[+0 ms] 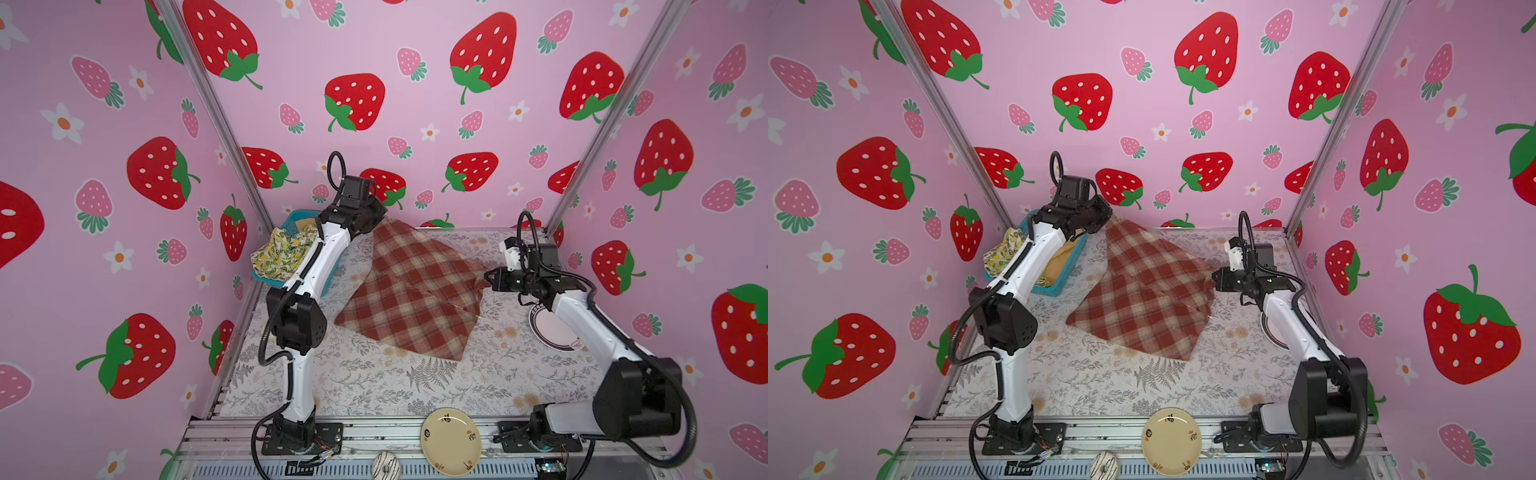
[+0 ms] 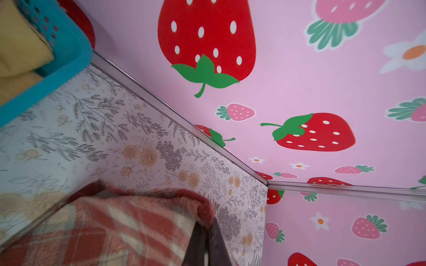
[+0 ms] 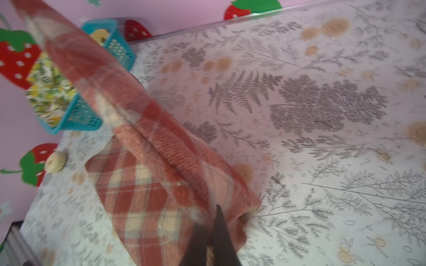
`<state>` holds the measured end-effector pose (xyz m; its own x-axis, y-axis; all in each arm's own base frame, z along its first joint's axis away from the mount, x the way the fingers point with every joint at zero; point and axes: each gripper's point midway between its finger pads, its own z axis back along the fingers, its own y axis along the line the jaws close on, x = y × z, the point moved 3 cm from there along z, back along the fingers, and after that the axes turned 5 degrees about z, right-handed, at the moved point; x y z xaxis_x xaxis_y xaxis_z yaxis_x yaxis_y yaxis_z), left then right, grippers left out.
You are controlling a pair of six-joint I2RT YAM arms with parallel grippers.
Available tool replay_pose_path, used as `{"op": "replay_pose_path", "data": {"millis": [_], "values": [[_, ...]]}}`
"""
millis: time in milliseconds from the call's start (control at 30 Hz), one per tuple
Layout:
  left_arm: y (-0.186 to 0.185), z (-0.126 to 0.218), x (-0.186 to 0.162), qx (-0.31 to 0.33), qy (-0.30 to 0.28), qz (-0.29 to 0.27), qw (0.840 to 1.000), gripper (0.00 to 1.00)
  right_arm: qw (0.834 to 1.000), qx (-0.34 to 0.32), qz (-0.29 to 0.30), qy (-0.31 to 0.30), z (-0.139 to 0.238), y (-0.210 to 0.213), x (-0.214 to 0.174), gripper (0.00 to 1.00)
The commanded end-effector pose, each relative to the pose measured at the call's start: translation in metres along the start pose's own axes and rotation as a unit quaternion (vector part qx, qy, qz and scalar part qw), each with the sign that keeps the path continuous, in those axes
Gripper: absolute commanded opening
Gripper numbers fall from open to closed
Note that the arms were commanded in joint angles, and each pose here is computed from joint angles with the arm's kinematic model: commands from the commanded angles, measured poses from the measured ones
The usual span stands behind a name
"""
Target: Fold and stack the skirts
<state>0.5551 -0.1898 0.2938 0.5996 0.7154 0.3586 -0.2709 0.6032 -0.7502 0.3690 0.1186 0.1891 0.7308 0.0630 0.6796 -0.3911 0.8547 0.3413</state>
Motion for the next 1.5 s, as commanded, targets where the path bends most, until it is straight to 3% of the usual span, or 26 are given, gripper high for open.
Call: {"op": "replay_pose_path", "data": {"millis": [0,100,167,367,500,567,667,700,767,867,1100,1133,1167,1467], "values": [[-0.017,-0.034,0.008,-0.035,-0.007,0.015,0.999,0.00,0.998,-0.056,-0.037,0.016,-0.033,-0.048,0.006,0.00],[-0.006,-0.081,-0.003,-0.047,0.019,0.025,0.998,0.00,0.995,-0.072,-0.059,0.035,-0.064,-0.069,0.015,0.01],[0.002,-0.107,-0.007,-0.065,0.029,0.037,0.997,0.00,0.994,-0.082,-0.074,0.026,-0.078,-0.078,0.026,0.10],[0.035,-0.153,-0.016,-0.069,0.041,0.052,0.995,0.01,0.985,-0.156,-0.078,-0.007,-0.092,-0.110,0.057,0.16],[0.033,-0.150,-0.014,-0.078,0.039,0.039,0.995,0.21,0.977,-0.200,-0.070,-0.012,-0.099,-0.134,0.074,0.19],[0.031,-0.150,-0.011,-0.084,0.033,0.035,0.995,0.35,0.972,-0.225,-0.068,-0.007,-0.105,-0.147,0.077,0.23],[0.025,-0.145,-0.006,-0.097,0.035,0.037,0.994,0.65,0.962,-0.263,-0.072,0.026,-0.117,-0.166,0.072,0.38],[0.009,-0.129,0.001,-0.113,0.030,0.035,0.993,0.73,0.958,-0.277,-0.069,0.035,-0.119,-0.173,0.071,0.41],[0.004,-0.122,0.001,-0.117,0.035,0.032,0.992,0.79,0.950,-0.304,-0.062,0.045,-0.118,-0.181,0.070,0.47],[-0.001,-0.106,-0.001,-0.116,0.045,0.021,0.992,0.83,0.943,-0.325,-0.049,0.041,-0.105,-0.181,0.075,0.58],[0.005,-0.050,-0.025,-0.085,0.052,0.004,0.995,0.86,0.953,-0.297,-0.015,-0.050,-0.045,-0.108,0.097,0.99],[0.007,-0.039,-0.029,-0.082,0.050,0.004,0.995,0.89,0.955,-0.292,-0.007,-0.060,-0.037,-0.093,0.097,1.00],[0.012,-0.031,-0.035,-0.076,0.050,0.006,0.996,0.99,0.957,-0.285,0.001,-0.063,-0.032,-0.080,0.094,1.00],[0.087,0.055,-0.087,-0.034,0.035,0.042,0.998,0.99,0.980,-0.175,0.082,-0.047,-0.024,0.041,0.002,1.00]]}}
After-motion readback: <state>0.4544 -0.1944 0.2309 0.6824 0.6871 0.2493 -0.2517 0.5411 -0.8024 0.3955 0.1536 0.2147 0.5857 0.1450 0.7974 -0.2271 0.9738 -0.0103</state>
